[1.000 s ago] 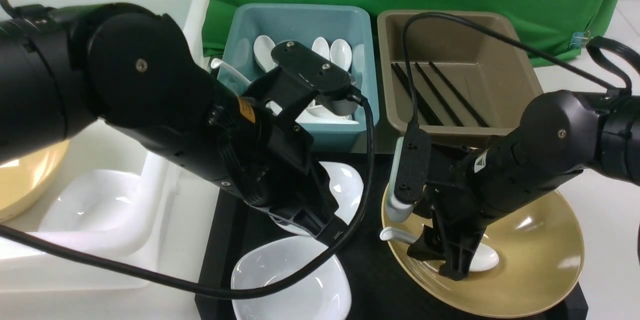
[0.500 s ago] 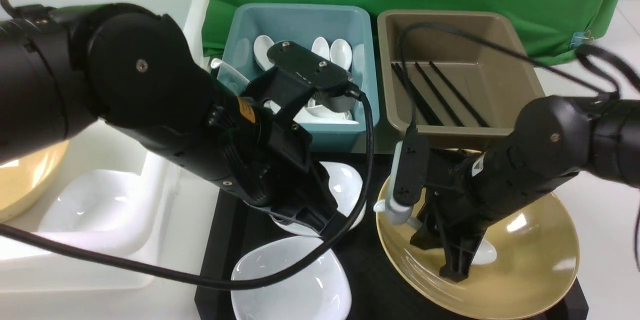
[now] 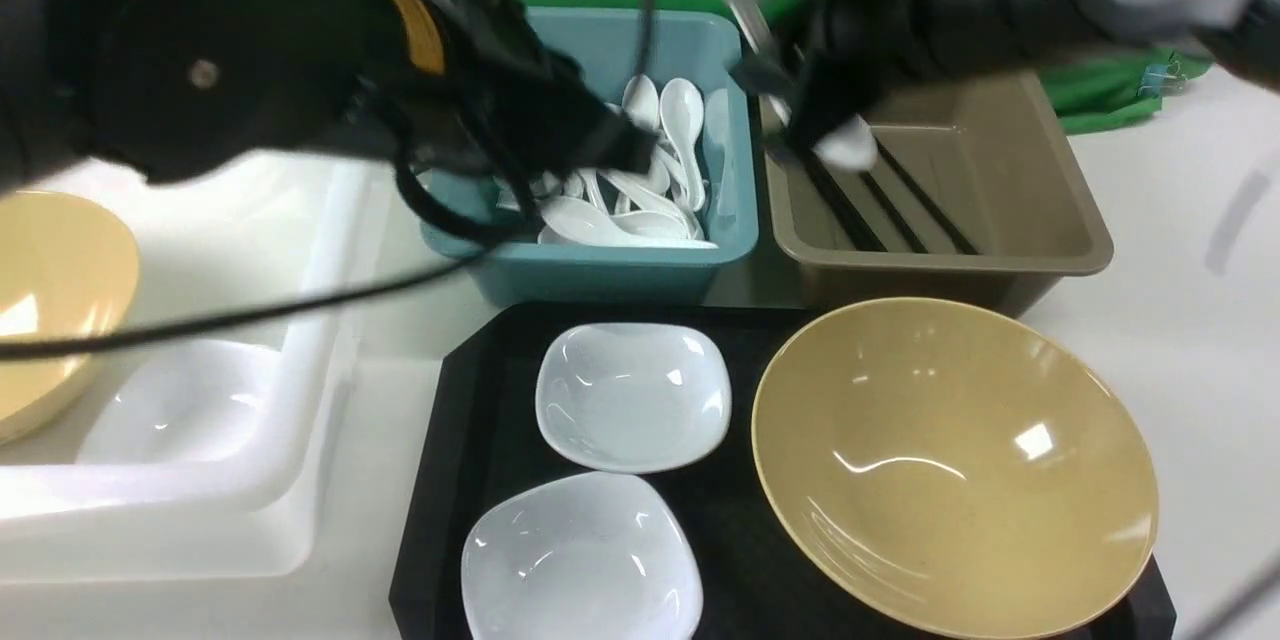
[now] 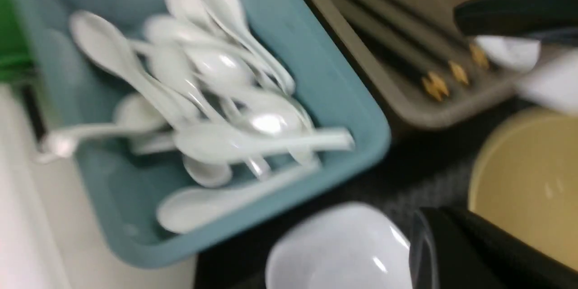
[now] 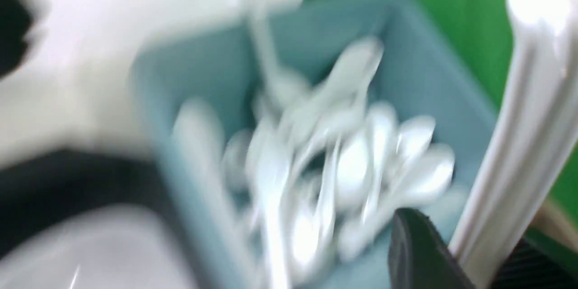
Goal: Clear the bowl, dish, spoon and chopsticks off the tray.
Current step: Use the right arm to put the soup spoon into the small storage box in the middle
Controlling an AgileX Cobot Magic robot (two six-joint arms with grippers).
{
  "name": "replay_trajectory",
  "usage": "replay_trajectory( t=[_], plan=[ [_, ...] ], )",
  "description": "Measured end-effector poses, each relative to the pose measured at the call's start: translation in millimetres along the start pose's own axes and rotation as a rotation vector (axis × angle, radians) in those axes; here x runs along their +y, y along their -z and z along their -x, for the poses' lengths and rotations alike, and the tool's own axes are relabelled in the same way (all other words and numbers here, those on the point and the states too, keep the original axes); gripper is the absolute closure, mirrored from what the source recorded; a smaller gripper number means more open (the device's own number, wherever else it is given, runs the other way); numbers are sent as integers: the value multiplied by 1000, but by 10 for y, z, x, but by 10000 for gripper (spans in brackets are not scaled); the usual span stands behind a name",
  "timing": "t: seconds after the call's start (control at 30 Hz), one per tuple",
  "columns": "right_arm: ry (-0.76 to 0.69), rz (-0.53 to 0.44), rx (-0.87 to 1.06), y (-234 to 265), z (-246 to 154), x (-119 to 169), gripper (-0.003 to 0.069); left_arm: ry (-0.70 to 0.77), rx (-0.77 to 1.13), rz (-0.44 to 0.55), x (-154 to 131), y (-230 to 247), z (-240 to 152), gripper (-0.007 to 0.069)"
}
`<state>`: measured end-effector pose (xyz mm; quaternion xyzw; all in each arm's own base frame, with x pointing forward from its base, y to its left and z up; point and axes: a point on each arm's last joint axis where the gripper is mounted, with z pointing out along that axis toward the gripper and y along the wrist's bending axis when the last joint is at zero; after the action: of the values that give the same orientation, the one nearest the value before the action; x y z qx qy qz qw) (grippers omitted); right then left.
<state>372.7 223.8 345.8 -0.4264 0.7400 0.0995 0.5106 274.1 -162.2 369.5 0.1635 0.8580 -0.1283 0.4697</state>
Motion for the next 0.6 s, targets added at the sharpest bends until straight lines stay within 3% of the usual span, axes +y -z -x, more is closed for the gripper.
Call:
replay_trajectory(
  t=[0.17,0.3,0.47,0.5,0.6],
  plan=[
    [-143,7,-51,-562,72,-128,517,97,27,52,260,-9,-3,629],
    [-255,16,-48,-897,-6,-157,513,106,62,55,291,-8,-33,629],
    [-369,36,-20,-1067,-87,-146,235,126,91,44,279,-7,-59,629],
    [-355,47,3,-1040,-86,-142,145,128,102,35,270,-6,-69,629],
    [-279,66,94,-864,-50,-151,76,123,123,-12,227,-4,-84,629]
  ],
)
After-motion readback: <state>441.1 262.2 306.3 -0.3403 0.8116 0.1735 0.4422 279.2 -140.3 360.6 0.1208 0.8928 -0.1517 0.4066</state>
